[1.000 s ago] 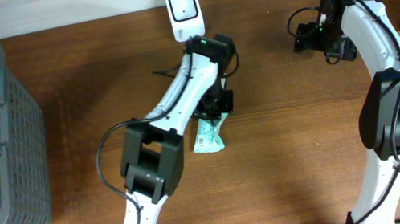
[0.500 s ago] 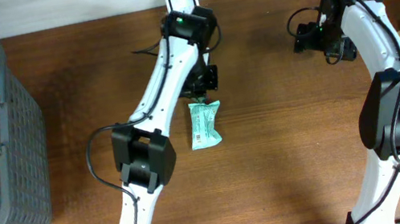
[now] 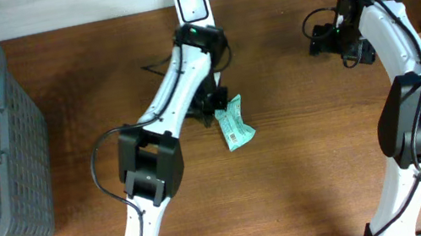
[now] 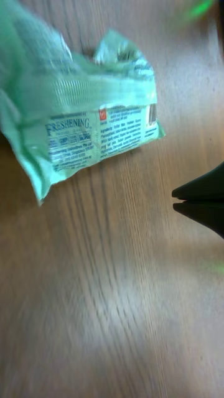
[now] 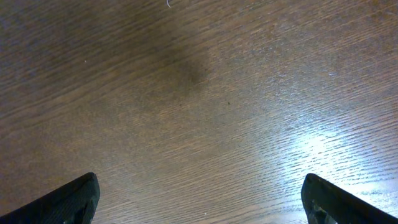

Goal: Scan the item barcode
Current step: 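Lift the green wipes pack with the left gripper toward the scanner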

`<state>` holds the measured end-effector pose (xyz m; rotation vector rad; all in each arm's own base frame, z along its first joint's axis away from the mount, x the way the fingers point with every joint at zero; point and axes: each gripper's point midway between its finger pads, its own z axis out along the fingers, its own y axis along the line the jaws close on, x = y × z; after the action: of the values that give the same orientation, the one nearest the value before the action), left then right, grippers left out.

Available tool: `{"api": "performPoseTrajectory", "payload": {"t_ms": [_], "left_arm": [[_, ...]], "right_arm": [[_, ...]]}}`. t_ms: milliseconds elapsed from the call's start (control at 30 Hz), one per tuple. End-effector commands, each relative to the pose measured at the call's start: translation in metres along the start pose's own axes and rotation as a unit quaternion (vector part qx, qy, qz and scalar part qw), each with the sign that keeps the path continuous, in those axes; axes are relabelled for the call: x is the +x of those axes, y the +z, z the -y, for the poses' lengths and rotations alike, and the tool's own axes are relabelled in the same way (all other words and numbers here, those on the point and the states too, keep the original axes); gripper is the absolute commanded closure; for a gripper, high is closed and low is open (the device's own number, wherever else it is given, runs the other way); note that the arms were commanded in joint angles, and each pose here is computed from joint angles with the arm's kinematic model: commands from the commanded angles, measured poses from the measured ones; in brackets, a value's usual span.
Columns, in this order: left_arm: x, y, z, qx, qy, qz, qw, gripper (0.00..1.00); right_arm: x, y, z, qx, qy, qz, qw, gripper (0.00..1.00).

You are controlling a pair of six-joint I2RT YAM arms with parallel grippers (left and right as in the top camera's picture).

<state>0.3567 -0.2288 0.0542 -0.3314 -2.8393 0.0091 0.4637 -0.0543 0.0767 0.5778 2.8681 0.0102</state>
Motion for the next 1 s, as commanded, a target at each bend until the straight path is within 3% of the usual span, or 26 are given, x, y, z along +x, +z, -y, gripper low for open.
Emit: {"api": "performPoseTrajectory", "payload": {"t_ms": [0,133,233,367,767,967], "left_arm": [[0.0,-0.034,0.015,0.043,0.017,0.04,0.998,1.0],[0.016,-0.021,0.05,0.041,0.055,0.022,0.997,1.0],[0.011,-0.018,0.062,0.022,0.069,0.046,0.996,1.0],[-0.019,-0.014,0.036,-0.068,0.018,0.112,0.991,1.0],[-0.039,-0.006,0.043,-0.059,0.019,0.139,0.988,1.0],[-0.047,0.035,0.039,-0.074,0.018,0.104,0.992,0.99]], "right_arm": [[-0.004,-0.014,0.002,0.003,0.001,0.018,1.0,0.02],[-0.004,-0.014,0.002,0.003,0.001,0.018,1.0,0.01],[-0.004,-0.014,0.002,0.003,0.001,0.018,1.0,0.01],[-0.004,-0.014,0.002,0.003,0.001,0.018,1.0,0.01],[-0.004,-0.014,0.002,0.003,0.001,0.018,1.0,0.01],[-0.004,-0.014,0.002,0.003,0.001,0.018,1.0,0.01]]}}
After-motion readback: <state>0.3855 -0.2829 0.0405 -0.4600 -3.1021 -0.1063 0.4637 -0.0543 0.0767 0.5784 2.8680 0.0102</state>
